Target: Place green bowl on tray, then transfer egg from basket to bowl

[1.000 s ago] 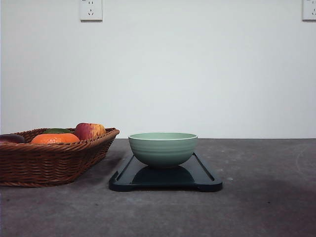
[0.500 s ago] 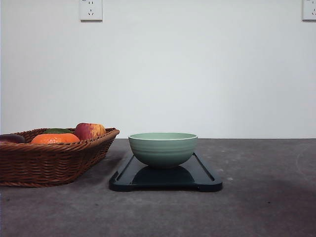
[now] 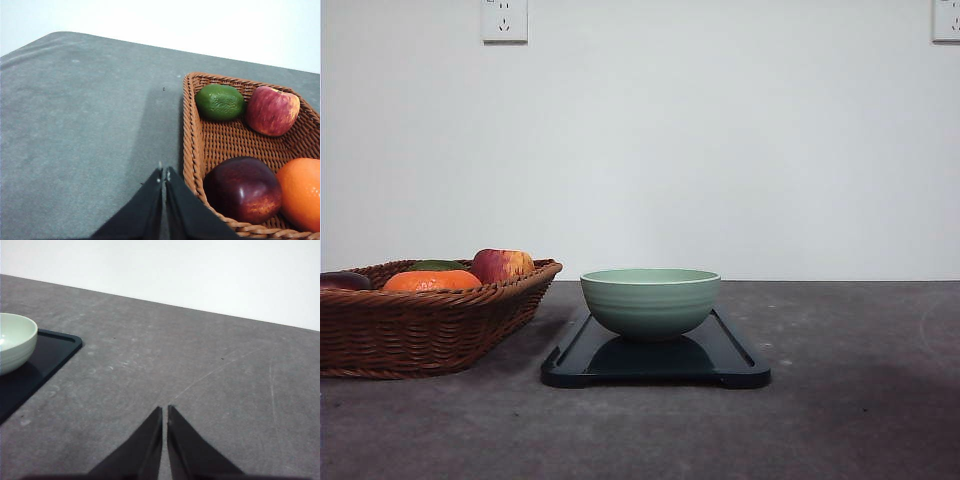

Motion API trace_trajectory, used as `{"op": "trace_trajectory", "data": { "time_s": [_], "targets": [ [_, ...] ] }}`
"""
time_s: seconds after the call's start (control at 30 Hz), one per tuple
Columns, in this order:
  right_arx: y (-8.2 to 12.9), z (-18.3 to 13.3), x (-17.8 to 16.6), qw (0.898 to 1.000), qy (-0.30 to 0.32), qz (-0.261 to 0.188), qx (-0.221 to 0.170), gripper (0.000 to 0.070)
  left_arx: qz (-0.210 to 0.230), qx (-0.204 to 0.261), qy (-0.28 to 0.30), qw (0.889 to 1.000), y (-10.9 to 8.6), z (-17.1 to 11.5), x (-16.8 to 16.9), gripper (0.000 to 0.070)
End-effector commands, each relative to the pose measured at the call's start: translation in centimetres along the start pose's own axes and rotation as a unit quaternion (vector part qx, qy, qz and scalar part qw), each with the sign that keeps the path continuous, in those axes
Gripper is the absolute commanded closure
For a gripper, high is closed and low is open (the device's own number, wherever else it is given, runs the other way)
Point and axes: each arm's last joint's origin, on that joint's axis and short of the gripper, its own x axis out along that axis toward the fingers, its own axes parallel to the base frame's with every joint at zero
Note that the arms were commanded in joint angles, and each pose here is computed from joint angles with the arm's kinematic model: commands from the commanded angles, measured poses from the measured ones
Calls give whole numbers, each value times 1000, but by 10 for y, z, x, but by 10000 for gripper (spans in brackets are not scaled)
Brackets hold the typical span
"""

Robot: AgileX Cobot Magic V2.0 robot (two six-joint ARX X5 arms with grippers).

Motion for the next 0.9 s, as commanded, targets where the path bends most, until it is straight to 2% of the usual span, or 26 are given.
{"op": "trace_trajectory", "data": {
  "time_s": [0.0, 0.87],
  "targets": [
    [0, 0, 0, 1000, -3, 0, 2, 693, 3, 3, 10, 1000, 1, -7, 2, 700],
    [0, 0, 0, 1000, -3, 0, 1, 693, 2, 3, 5, 1000, 1, -7, 3, 700]
  ]
}}
